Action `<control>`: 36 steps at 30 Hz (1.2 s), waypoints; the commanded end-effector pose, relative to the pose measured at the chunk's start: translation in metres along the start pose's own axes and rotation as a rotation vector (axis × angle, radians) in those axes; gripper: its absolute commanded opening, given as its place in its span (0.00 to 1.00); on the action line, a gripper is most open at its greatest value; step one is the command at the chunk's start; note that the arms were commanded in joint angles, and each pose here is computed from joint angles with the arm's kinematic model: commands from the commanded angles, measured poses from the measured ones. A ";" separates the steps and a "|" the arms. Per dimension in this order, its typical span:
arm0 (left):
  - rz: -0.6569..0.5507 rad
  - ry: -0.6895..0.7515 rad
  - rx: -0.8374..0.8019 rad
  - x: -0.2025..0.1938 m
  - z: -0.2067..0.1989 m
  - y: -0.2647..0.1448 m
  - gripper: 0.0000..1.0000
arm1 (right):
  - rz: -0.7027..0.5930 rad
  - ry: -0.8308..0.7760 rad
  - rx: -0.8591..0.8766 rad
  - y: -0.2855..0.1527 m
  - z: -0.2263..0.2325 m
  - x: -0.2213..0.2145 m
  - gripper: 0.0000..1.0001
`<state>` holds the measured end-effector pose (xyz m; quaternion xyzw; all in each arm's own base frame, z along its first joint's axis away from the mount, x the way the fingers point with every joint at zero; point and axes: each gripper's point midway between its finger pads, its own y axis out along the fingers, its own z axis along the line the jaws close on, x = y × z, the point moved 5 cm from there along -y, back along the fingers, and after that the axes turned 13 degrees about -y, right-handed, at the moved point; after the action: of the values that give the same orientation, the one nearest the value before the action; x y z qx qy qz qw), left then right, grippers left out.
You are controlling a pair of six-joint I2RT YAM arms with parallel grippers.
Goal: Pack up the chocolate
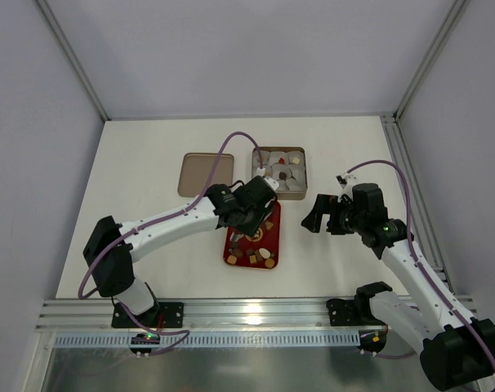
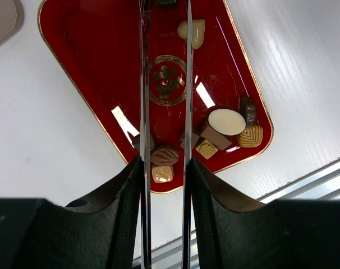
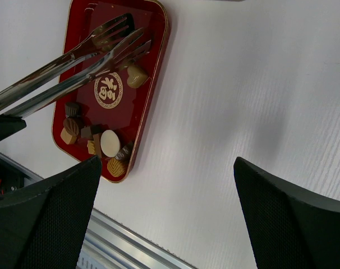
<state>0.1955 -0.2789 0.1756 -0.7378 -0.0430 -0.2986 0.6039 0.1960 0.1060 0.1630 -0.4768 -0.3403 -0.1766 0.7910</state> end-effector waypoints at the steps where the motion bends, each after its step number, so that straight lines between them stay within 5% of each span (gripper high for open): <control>1: -0.035 -0.003 -0.028 0.011 -0.007 -0.007 0.38 | -0.033 -0.023 0.004 -0.001 0.002 0.007 1.00; 13: -0.038 -0.003 -0.017 0.011 -0.006 -0.010 0.29 | -0.032 -0.025 0.007 0.000 0.003 0.007 1.00; 36: -0.094 -0.019 0.000 0.017 0.003 -0.033 0.28 | -0.028 -0.026 0.009 0.000 0.003 0.006 1.00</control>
<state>0.1946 -0.2729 0.1839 -0.7293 -0.0479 -0.3016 0.6123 0.1954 0.1071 0.1630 -0.4759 -0.3416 -0.1744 0.7915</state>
